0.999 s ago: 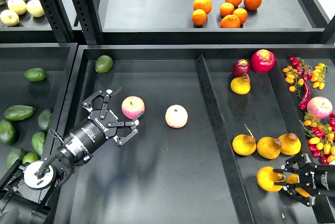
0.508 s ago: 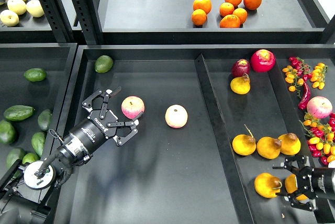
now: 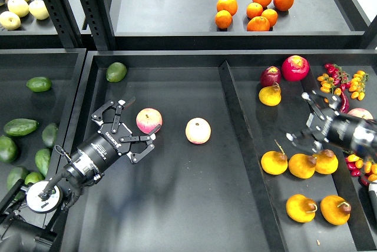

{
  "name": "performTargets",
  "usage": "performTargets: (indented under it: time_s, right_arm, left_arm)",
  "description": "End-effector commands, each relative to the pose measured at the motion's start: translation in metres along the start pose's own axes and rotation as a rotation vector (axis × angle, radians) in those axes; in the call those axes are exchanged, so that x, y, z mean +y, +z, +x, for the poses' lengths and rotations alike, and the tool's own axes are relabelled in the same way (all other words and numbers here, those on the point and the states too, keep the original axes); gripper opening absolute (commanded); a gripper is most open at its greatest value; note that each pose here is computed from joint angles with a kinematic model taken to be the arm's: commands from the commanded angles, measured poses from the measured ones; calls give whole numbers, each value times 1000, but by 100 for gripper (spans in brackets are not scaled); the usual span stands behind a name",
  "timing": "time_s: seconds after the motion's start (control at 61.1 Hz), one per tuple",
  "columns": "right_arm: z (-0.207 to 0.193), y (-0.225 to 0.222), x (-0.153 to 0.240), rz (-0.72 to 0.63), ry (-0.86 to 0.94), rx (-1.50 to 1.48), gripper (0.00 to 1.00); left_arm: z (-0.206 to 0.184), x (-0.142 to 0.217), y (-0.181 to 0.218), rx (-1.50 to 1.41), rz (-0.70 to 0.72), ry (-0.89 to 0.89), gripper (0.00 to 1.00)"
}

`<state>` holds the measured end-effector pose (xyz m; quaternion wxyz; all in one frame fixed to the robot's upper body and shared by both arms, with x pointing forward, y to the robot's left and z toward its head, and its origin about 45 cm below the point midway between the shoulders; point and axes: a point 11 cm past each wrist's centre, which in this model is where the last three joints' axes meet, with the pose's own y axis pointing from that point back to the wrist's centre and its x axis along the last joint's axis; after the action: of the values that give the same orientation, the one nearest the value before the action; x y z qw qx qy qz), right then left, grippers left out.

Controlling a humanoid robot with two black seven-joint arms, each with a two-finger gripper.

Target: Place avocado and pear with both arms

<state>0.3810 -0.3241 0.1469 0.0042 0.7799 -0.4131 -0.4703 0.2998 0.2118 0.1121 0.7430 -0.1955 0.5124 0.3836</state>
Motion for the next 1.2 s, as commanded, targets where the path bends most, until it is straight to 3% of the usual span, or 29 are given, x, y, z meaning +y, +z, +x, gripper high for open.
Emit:
performTargets:
  time_s: [0.0, 0.36, 0.491, 0.639, 0.852, 1.179]
  right_arm:
    - [-13, 3, -31, 81, -68, -87, 92]
    - [-43, 53, -92, 30, -133, -138, 92]
    - [-43, 54, -106, 179, -116, -183, 98]
    - [-47, 65, -119, 249, -107, -227, 99]
    - [-22, 61, -108, 308, -41, -279, 99]
    - [-16, 59, -104, 329, -25, -298, 99]
  left_arm:
    - [0, 0, 2, -1, -11, -1, 92]
    - [-1, 0, 5, 23, -40, -10, 93]
    - [-1, 1, 5, 24, -41, -9, 93]
    - [1, 1, 7, 28, -63, -4, 93]
    - [2, 2, 12, 79, -114, -17, 93]
    - [5, 3, 11, 87, -117, -9, 93]
